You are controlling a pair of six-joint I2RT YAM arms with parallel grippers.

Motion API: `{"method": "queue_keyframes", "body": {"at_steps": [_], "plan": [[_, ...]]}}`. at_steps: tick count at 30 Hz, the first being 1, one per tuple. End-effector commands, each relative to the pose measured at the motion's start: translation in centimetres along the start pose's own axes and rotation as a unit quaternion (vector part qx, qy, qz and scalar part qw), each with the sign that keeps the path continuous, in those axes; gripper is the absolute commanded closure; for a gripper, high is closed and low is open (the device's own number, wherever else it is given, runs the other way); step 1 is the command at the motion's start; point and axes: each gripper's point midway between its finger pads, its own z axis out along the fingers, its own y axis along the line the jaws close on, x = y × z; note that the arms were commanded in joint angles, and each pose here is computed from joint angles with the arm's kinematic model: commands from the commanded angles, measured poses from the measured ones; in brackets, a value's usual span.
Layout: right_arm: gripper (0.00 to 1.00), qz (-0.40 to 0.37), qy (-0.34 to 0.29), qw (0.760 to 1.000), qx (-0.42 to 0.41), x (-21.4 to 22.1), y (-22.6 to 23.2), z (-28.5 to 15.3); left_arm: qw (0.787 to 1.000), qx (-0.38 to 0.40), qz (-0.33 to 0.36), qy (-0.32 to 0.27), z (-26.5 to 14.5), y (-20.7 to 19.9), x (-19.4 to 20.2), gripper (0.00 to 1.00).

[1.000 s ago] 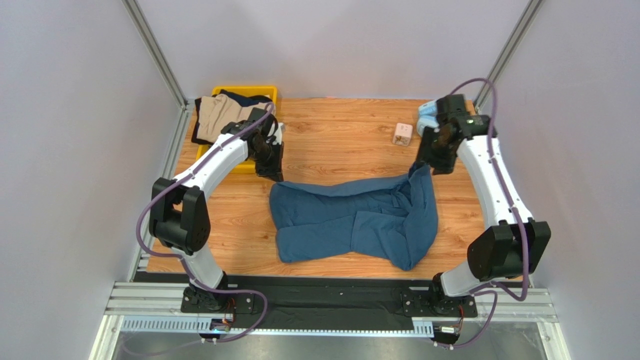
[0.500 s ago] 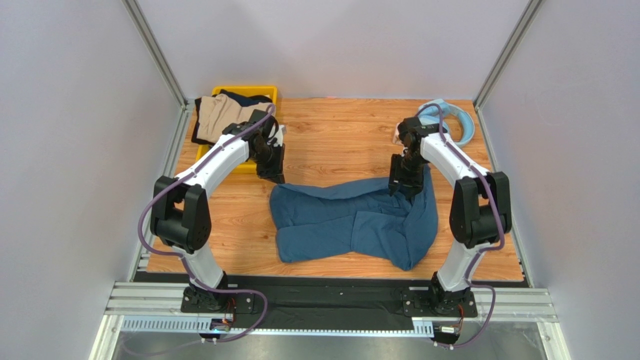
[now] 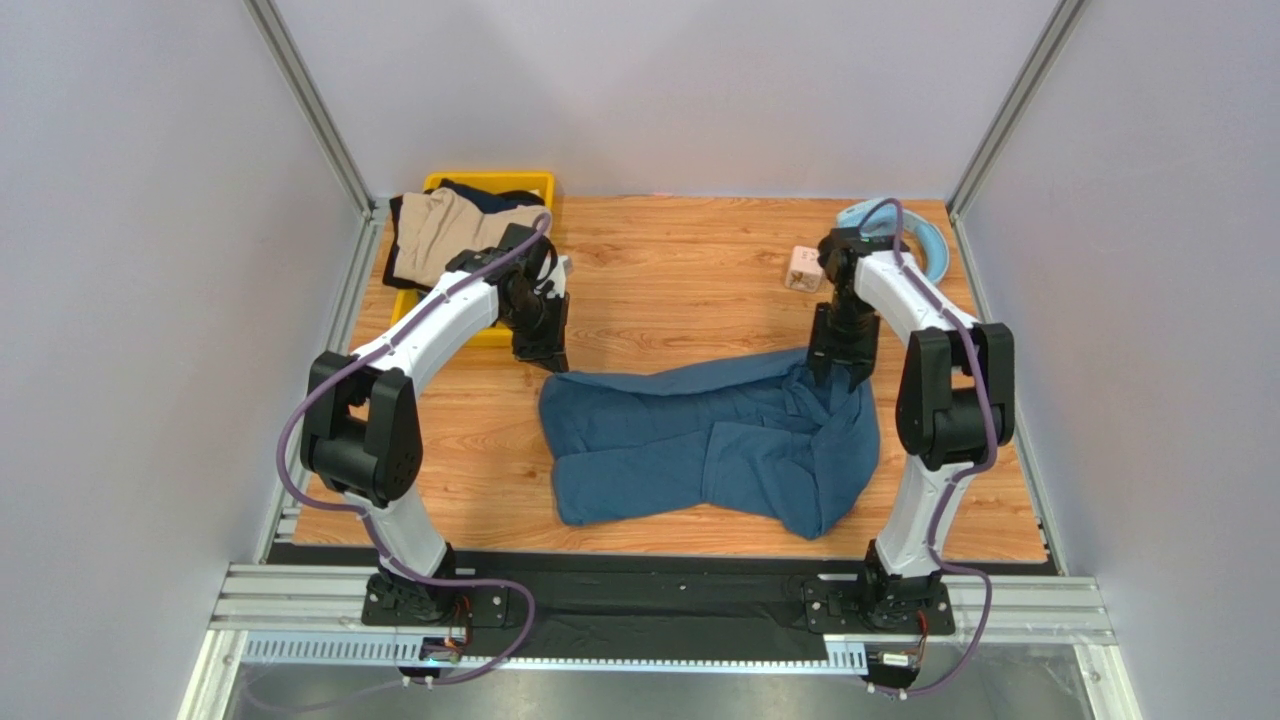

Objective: Fold and stack the t-shirts
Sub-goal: Flatten the tshirt out

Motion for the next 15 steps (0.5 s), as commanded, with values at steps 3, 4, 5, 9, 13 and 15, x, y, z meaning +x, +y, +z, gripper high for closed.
{"method": "queue_keyframes", "body": {"at_steps": [3, 4, 5, 9, 13, 15], "plan": [[0.47, 0.055, 0.005, 0.997, 0.049, -0.8, -6.4, -0.2, 1.000, 0.012, 0.018, -0.011, -0.1, -0.5, -0.7, 1.00], [0.47, 0.056, 0.007, 0.997, 0.051, -0.9, -6.8, -0.1, 1.000, 0.012, 0.019, -0.012, -0.1, -0.5, -0.9, 1.00], [0.47, 0.060, 0.008, 0.997, 0.052, -0.9, -7.0, -0.1, 1.000, 0.013, 0.020, -0.012, -0.2, -0.6, -1.0, 1.00], [0.47, 0.074, 0.010, 0.996, 0.058, -1.2, -8.1, 0.1, 1.000, 0.013, 0.022, -0.016, -0.3, -0.8, -1.6, 1.00], [0.47, 0.081, 0.008, 0.995, 0.054, -1.4, -8.4, -0.1, 1.000, 0.010, 0.023, -0.016, -0.4, -0.6, -1.7, 1.00], [0.47, 0.087, -0.013, 0.995, 0.041, -1.9, -8.1, -1.0, 1.000, 0.007, 0.024, -0.015, -0.5, -0.5, -1.6, 1.00]]}}
